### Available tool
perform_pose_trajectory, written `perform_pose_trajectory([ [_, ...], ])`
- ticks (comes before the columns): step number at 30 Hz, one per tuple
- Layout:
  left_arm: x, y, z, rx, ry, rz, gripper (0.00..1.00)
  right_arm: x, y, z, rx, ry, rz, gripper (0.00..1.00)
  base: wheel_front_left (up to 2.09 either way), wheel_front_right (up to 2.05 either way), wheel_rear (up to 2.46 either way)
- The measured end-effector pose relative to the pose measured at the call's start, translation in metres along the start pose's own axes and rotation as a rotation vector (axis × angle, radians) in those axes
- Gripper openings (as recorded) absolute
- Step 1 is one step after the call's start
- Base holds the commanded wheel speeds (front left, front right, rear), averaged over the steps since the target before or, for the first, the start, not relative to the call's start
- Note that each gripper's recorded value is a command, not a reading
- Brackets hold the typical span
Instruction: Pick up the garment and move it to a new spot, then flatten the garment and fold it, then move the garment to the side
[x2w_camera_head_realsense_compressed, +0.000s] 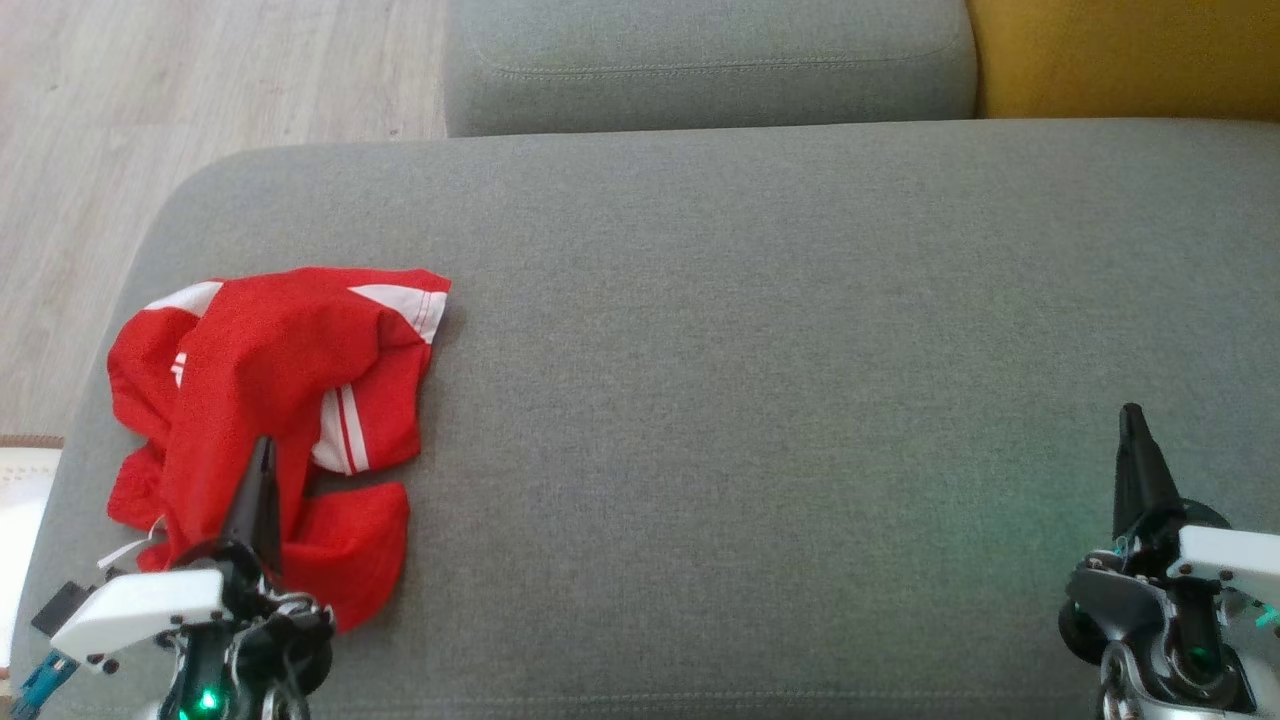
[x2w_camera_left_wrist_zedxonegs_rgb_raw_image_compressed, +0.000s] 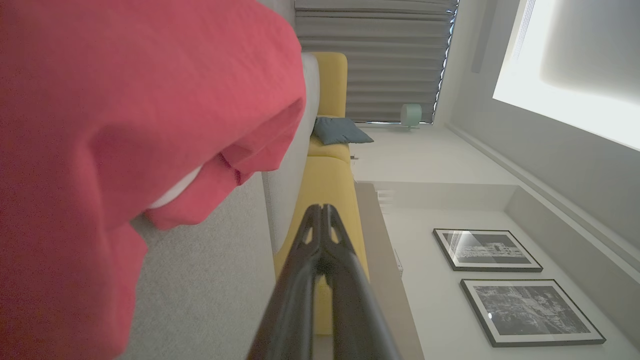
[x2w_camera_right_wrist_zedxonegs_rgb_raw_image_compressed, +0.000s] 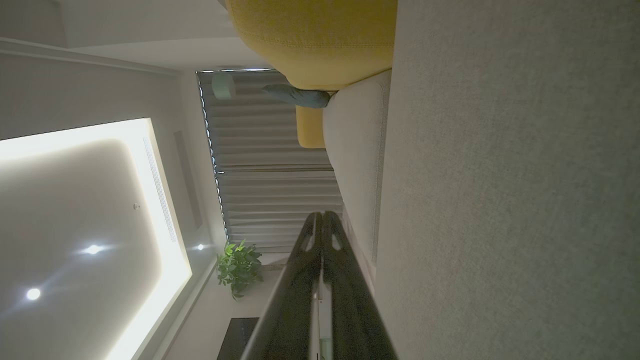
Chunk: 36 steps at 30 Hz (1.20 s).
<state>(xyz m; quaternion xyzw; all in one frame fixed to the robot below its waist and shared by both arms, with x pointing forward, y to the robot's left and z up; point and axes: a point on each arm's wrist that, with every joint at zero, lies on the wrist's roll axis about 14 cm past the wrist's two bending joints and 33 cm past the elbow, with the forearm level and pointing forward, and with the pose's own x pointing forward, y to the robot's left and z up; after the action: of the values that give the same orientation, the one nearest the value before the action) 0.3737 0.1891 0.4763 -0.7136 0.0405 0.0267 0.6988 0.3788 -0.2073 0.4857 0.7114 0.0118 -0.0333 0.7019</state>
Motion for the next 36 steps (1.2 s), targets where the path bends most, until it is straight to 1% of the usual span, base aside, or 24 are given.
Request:
perform_pose_trajectory([
  [2, 0.0, 0.0, 0.0, 0.0, 0.0, 0.0, 0.0, 0.0, 0.0, 0.0, 0.0, 0.0, 0.0, 0.0, 0.0, 0.0, 0.0],
  [3, -0.001, 0.004, 0.0, -0.002, 0.0, 0.014, 1.0, -0.001, -0.004, 0.0, 0.002, 0.0, -0.012, 1.0, 0.0, 0.0, 0.0],
  [4, -0.001, 0.004, 0.0, -0.002, 0.0, 0.014, 1.0, -0.001, -0.004, 0.0, 0.002, 0.0, -0.012, 1.0, 0.0, 0.0, 0.0],
  [8, -0.017, 0.04, -0.003, -0.022, -0.005, 0.118, 1.0, -0.015, -0.037, 0.0, 0.013, -0.006, -0.109, 1.0, 0.0, 0.0, 0.0],
  [10, -0.023, 0.047, -0.002, -0.023, -0.011, 0.138, 1.0, -0.02, -0.042, 0.0, 0.012, -0.008, -0.123, 1.0, 0.0, 0.0, 0.0],
  [16, -0.021, 0.04, -0.001, -0.018, -0.023, 0.117, 1.0, -0.019, -0.038, -0.002, -0.012, -0.009, -0.114, 1.0, 0.0, 0.0, 0.0],
  [21, -0.02, 0.037, 0.0, 0.012, -0.031, 0.107, 1.0, -0.019, -0.036, -0.001, -0.05, -0.016, -0.108, 1.0, 0.0, 0.0, 0.0],
  [26, -0.02, 0.031, 0.005, 0.068, -0.05, 0.096, 1.0, -0.019, -0.035, 0.0, -0.14, -0.017, -0.109, 1.0, 0.0, 0.0, 0.0],
  [36, -0.012, 0.012, 0.009, 0.177, -0.07, 0.06, 1.0, -0.011, -0.021, -0.004, -0.328, -0.005, -0.07, 1.0, 0.0, 0.0, 0.0],
])
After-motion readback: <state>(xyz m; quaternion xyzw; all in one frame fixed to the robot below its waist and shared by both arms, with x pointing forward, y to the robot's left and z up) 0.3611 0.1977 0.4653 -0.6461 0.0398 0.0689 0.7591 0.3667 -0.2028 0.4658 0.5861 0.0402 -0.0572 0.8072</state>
